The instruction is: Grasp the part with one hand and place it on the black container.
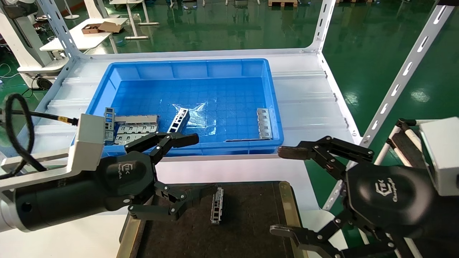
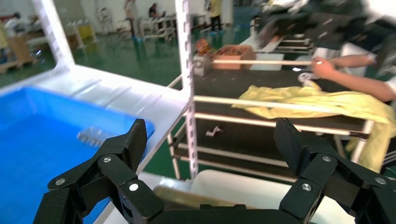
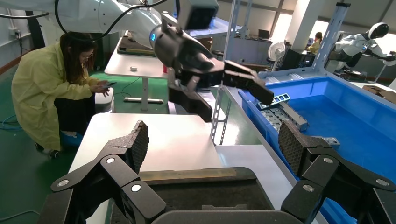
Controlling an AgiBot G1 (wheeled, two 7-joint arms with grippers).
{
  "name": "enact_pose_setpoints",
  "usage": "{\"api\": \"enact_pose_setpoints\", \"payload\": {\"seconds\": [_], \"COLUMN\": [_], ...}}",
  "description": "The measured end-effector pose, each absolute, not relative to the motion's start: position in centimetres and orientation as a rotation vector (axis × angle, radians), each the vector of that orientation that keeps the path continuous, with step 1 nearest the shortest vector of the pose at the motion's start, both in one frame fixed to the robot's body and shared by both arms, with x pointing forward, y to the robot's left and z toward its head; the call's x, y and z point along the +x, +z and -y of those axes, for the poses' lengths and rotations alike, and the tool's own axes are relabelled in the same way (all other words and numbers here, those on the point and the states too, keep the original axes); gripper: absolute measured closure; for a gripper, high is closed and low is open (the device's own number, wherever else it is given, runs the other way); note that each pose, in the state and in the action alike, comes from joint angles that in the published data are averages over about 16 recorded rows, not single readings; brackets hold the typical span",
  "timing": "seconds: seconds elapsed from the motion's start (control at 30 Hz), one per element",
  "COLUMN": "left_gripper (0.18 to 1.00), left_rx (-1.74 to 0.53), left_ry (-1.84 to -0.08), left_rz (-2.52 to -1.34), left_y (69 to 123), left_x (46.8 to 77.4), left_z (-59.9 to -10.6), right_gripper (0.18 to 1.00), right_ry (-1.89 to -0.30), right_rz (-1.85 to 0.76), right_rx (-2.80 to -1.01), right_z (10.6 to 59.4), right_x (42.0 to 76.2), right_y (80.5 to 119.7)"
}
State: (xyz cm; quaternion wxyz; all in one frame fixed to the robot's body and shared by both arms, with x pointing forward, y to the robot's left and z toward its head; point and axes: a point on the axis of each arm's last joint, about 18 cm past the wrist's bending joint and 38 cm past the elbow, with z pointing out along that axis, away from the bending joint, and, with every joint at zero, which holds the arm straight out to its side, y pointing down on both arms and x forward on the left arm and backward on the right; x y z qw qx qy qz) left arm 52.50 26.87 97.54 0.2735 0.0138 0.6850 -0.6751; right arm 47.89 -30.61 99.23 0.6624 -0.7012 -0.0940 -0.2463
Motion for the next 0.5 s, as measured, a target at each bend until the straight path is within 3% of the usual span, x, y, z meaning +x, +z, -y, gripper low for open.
{"api": "enact_pose_setpoints", "payload": {"seconds": [0.5], "left_gripper": [0.184], "left_rx": [0.161], "left_ry": [-1.856], "left_rz": [-1.843], "left_y": [98.8], "left_x": [50.8], "left_z": [-27.7], "right_gripper": [0.178], "right_ry": [-0.557], "right_rz": [0.212], "right_rx": [-1.585], "right_z": [30.6], "right_x": [47.9], "right_y": [99.2]}}
